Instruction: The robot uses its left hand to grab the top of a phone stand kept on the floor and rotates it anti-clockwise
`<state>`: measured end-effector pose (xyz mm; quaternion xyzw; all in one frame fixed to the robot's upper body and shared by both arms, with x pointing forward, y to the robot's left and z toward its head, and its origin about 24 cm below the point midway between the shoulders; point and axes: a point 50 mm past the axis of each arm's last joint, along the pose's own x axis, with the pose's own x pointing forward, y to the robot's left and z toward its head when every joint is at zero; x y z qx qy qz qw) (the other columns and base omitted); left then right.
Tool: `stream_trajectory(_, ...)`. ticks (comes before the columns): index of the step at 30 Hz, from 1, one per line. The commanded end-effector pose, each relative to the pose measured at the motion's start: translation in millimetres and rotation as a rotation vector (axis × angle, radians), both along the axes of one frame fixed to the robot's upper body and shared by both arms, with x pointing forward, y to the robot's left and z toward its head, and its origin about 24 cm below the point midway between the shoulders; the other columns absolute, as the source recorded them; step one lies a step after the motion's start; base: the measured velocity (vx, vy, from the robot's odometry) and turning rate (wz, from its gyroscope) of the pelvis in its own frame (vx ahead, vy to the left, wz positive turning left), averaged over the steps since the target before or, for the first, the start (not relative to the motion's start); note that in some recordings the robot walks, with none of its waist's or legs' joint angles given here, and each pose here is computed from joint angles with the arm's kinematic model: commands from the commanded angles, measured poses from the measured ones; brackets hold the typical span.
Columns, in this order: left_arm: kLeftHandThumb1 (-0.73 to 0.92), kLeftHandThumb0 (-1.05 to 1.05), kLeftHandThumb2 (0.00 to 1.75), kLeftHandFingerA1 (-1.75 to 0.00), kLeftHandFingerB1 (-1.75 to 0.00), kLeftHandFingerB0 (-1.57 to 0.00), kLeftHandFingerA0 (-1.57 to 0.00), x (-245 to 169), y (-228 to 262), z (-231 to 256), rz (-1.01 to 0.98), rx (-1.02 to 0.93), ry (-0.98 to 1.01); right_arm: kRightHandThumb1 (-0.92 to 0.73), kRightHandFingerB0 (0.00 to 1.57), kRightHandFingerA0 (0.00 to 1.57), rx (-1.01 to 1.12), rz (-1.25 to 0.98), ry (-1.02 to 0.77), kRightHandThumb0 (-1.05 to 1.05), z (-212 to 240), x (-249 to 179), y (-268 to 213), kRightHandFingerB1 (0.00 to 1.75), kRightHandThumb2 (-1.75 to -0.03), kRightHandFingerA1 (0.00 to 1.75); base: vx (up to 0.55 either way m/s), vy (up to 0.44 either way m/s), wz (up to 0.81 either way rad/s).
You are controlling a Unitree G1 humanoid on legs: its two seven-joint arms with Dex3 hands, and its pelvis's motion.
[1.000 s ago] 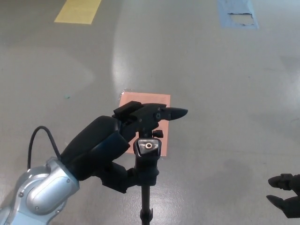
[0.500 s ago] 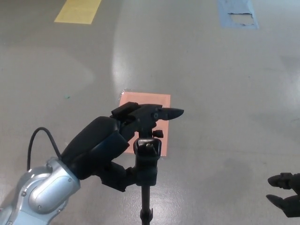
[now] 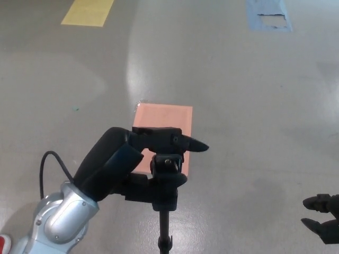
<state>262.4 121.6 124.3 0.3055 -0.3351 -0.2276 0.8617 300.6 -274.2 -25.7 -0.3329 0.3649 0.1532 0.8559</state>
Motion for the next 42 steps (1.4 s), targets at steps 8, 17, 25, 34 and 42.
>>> stream_trajectory(8, 0.7, -0.28, 0.62, -0.64, -0.49, -0.88, -0.99, -1.3, 0.9, 5.8, 0.002, -0.054, -0.082, -0.86, 0.09, 0.15, -0.002, -0.012, -0.013, -0.54, 8.6, 4.5, -6.6, 0.18, -0.72, 0.31, 0.0, 0.0, 0.0)
stream_trajectory(17, 0.69, -0.28, 0.61, -0.73, -0.48, -0.87, -0.97, 1.8, 0.5, 7.5, -0.007, -0.053, -0.098, -0.87, 0.07, 0.14, 0.005, -0.017, -0.021, -0.51, 12.8, 8.4, -6.3, 0.23, -0.65, 0.28, 0.0, 0.0, 0.0)
stream_trajectory(25, 0.69, -0.24, 0.6, -0.47, -0.48, -0.93, -1.01, 10.3, 1.7, 3.3, -0.038, -0.244, 0.217, -0.87, 0.05, 0.15, -0.002, -0.009, -0.029, -0.52, 15.2, 10.8, -5.6, 0.25, -0.65, 0.29, 0.0, 0.0, 0.0)
stream_trajectory(34, 0.68, -0.18, 0.6, -0.48, -0.49, -0.92, -1.03, 19.1, 3.8, 1.0, -0.094, -0.444, 0.501, -0.87, 0.05, 0.15, 0.005, -0.017, -0.03, -0.52, 17.0, 12.3, -5.8, 0.24, -0.65, 0.29, 0.0, 0.0, 0.0)
stream_trajectory(42, 0.66, -0.15, 0.61, -0.49, -0.5, -0.92, -1.02, 19.5, 3.7, 1.7, -0.109, -0.475, 0.567, -0.87, 0.04, 0.16, -0.009, -0.005, -0.034, -0.53, 18.2, 13.6, -5.2, 0.25, -0.65, 0.29, 0.0, 0.0, 0.0)
